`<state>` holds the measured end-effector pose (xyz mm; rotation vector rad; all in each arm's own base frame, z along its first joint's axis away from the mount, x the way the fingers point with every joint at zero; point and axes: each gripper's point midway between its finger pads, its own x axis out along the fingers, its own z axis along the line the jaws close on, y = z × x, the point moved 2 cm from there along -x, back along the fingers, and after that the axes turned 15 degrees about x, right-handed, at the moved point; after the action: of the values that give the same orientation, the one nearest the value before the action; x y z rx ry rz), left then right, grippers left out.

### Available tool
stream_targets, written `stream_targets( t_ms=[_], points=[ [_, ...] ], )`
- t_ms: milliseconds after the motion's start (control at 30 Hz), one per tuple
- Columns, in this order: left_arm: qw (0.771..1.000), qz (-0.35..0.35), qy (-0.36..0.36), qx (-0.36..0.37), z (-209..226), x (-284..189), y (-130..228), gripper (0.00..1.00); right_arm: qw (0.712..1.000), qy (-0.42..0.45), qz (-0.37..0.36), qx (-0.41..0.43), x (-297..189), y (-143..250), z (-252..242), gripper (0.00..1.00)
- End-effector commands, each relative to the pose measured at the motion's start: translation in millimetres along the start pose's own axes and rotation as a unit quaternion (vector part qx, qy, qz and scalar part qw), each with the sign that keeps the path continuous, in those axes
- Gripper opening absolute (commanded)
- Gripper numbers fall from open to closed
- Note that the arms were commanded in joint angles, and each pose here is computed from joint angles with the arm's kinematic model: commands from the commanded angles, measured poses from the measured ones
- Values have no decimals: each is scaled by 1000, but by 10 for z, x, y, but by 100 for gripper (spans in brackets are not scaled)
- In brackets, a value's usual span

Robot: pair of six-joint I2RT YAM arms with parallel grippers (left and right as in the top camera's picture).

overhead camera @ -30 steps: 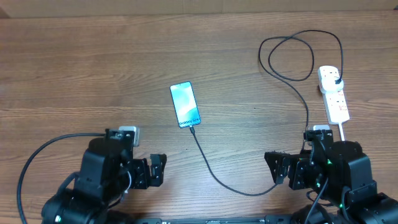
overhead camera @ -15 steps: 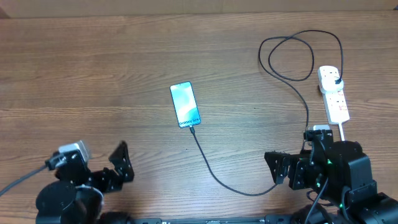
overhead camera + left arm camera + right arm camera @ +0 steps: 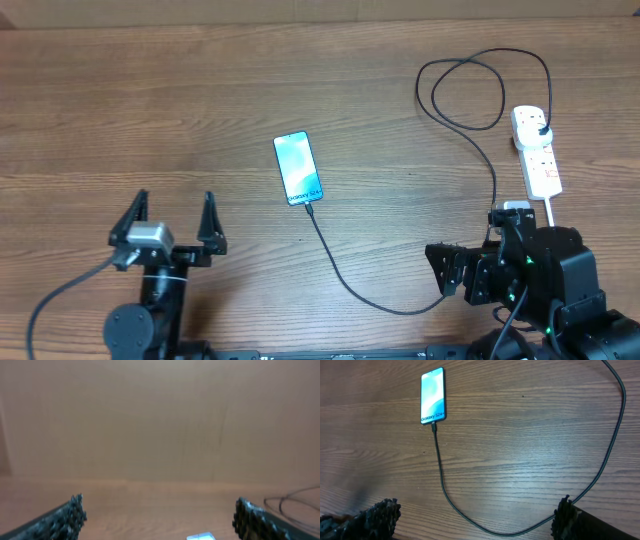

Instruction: Plug charger to phone and switch on socket

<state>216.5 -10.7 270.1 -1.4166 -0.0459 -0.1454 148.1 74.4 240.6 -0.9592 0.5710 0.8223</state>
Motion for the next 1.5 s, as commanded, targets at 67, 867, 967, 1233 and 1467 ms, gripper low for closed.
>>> stream_targets(
  t_ms=[67, 867, 967, 1233, 1467],
  points=[
    [999, -44, 10, -11, -81, -16, 260, 100, 1000, 1, -6, -2, -11, -11, -2, 100],
    [993, 96, -3, -65, -117, -42, 1115, 99, 1000, 1, -6, -2, -11, -11, -2, 100],
    [993, 96, -3, -65, -117, -42, 1115, 100, 1000, 1, -6, -2, -11, -11, -2, 100],
    [993, 96, -3, -65, -117, -42, 1115, 100, 1000, 1, -6, -2, -11, -11, -2, 100],
    [993, 96, -3, -65, -117, -42, 1115, 100, 1000, 1, -6, -2, -11, -11, -2, 100]
  ],
)
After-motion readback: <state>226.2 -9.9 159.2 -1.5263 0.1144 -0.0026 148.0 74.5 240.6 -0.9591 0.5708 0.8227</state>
